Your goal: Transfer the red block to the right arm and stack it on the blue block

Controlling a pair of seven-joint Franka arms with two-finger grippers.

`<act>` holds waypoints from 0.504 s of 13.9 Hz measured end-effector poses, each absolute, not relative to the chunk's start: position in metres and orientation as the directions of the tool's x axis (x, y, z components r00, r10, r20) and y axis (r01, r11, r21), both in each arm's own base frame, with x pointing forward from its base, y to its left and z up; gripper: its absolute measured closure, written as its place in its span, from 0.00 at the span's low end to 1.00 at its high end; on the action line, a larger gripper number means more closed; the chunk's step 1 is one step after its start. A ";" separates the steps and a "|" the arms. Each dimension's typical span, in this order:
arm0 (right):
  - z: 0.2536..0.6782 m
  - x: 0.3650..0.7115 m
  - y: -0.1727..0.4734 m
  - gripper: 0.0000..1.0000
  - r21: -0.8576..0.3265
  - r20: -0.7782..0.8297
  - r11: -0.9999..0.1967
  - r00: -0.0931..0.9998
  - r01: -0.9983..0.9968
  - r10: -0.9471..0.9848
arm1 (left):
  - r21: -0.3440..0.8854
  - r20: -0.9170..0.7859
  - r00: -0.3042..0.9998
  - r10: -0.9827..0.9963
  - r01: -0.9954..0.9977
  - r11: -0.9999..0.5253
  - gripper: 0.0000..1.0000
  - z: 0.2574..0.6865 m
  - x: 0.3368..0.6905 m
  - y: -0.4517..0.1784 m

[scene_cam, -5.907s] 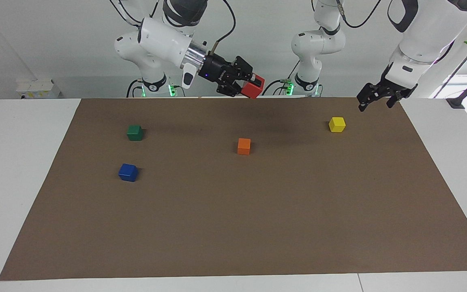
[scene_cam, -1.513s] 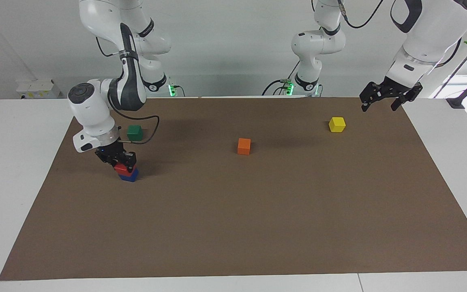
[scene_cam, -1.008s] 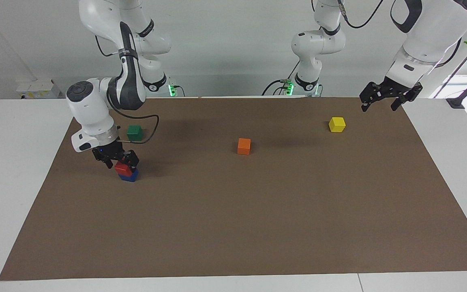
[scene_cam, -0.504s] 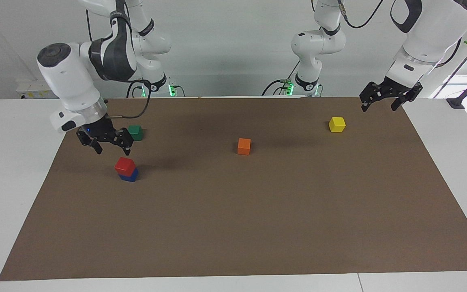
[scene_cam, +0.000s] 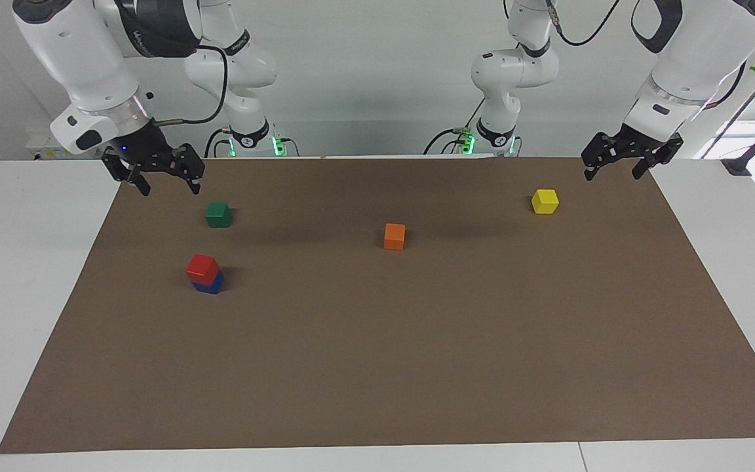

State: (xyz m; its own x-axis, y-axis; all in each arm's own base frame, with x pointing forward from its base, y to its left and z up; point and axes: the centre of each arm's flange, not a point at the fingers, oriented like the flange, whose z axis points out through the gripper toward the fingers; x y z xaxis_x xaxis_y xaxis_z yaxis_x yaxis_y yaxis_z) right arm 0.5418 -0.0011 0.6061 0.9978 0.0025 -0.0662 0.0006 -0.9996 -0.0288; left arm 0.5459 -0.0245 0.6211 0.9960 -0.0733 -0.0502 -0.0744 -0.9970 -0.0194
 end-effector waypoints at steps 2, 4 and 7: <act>0.611 0.539 -0.008 0.00 -0.007 -0.084 -1.000 0.996 0.015 0.016 | -0.019 -0.050 0.996 -0.073 -0.074 -0.997 0.00 0.621 0.546 -0.024; 0.616 0.538 -0.015 0.00 -0.001 -0.080 -1.000 0.997 0.006 0.006 | -0.019 -0.050 0.996 -0.073 -0.074 -0.997 0.00 0.621 0.546 -0.024; 0.623 0.536 -0.023 0.00 -0.001 -0.077 -1.000 0.997 -0.009 -0.009 | -0.019 -0.050 0.996 -0.073 -0.074 -0.997 0.00 0.621 0.546 -0.024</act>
State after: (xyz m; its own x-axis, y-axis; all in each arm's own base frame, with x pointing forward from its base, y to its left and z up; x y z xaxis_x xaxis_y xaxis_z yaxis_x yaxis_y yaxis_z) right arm 0.5364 -0.0232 0.6227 0.9970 -0.0092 -0.0772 -0.0093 -1.0000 -0.0010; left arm 0.5459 -0.0244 0.6211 0.9960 -0.0732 -0.0503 -0.0742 -0.9971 -0.0194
